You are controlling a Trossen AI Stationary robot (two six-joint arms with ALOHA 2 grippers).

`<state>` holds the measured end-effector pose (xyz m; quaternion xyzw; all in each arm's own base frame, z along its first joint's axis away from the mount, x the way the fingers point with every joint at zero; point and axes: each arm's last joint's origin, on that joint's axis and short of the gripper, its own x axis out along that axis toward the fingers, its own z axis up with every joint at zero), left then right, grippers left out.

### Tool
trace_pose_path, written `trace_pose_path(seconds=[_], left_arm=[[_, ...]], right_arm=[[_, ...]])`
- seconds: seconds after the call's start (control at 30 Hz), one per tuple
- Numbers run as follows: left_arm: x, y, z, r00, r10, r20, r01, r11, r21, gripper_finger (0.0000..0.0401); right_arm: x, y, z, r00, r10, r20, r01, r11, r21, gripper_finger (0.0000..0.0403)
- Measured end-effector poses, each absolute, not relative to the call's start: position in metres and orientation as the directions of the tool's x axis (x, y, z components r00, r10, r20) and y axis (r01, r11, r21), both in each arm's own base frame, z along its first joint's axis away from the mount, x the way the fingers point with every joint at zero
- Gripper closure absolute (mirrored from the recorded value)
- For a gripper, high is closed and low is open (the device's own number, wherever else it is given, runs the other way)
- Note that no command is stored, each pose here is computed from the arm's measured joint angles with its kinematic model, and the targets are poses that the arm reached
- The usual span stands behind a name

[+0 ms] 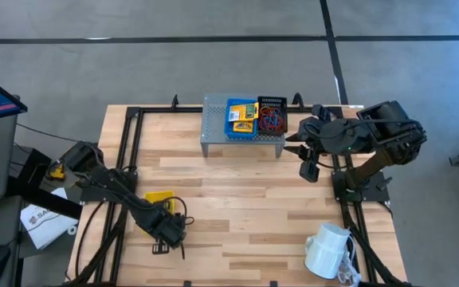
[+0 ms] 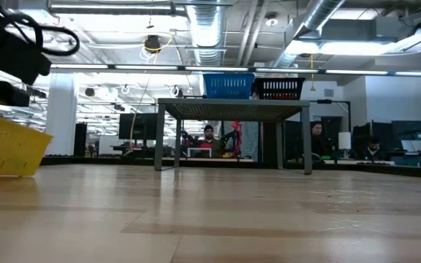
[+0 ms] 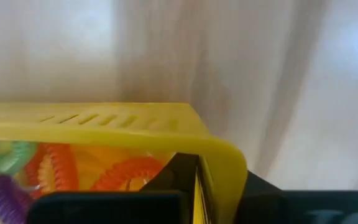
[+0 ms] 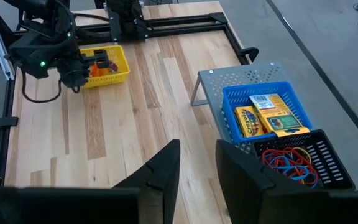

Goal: Pick & Place Office Desk Supplies
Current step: Put the yellow bin filled with spring keychains on the shelf

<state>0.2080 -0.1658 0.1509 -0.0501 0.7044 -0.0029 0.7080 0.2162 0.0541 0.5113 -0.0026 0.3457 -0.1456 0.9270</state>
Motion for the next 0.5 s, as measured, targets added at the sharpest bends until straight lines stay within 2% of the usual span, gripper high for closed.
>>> trace_pose_path(seconds=[0.33, 0.5], left_arm=[[0.199, -0.145, 0.164, -0.071, 0.013, -0.997, -0.142, 0.99, 0.023, 0.04], [0.201, -0.13, 0.177, -0.023, 0.027, -0.999, -0.188, 0.982, 0.031, 0.0401]], right_arm=[[0.216, 0.054, 0.511, 0.719, -0.272, -0.64, 0.268, 0.958, -0.105, 0.0303], [0.216, 0.054, 0.511, 0.719, -0.272, -0.64, 0.268, 0.958, -0.106, 0.0303]])
